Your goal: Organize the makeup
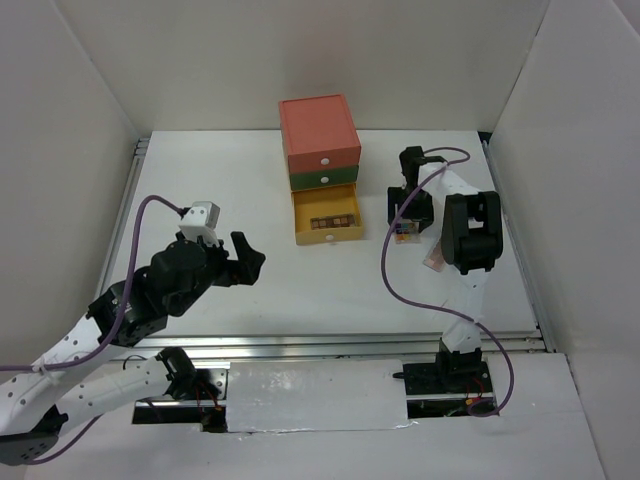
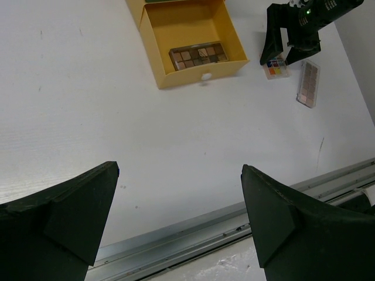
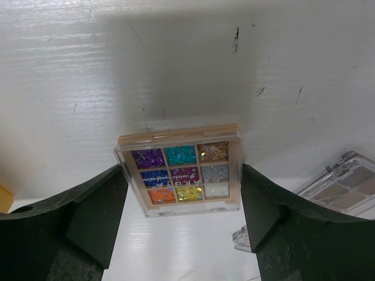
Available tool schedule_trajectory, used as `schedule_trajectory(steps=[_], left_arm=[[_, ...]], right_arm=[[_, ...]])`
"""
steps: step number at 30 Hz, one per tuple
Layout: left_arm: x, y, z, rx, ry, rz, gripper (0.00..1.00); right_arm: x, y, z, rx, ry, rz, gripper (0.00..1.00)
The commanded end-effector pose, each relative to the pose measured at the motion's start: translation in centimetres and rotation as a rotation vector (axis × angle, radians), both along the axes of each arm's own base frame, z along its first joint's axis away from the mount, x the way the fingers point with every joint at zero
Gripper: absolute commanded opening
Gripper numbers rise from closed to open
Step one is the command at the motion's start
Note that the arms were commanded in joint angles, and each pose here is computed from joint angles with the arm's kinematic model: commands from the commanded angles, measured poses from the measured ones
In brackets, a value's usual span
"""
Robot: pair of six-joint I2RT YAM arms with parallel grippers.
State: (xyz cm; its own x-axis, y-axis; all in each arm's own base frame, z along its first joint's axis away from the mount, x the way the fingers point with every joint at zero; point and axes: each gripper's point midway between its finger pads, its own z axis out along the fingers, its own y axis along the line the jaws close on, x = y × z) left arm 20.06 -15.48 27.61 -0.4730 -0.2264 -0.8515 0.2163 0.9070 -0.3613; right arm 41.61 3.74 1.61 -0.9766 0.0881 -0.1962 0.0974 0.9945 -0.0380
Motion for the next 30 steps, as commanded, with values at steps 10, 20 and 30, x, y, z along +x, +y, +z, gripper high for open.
schedule_trajectory(steps=[10,20,30], left_arm=[[-0.3,-0.1,1.2,-0.005,-0.036,-0.014,0.99],[-0.5,0.6,1.5,0.017,-0.024,0.002,0.99],[-2.8,2.7,1.6,0.063,-0.045,-0.060,0.99]], right_arm=[[0.8,0.0,3.7,0.031,-0.119,-0.004,0.33],[1.8,12.8,19.0,0.151,-0.568,0.135,0.31],[3.5,22.1,19.7,0.268,-0.778,0.113,0.34]])
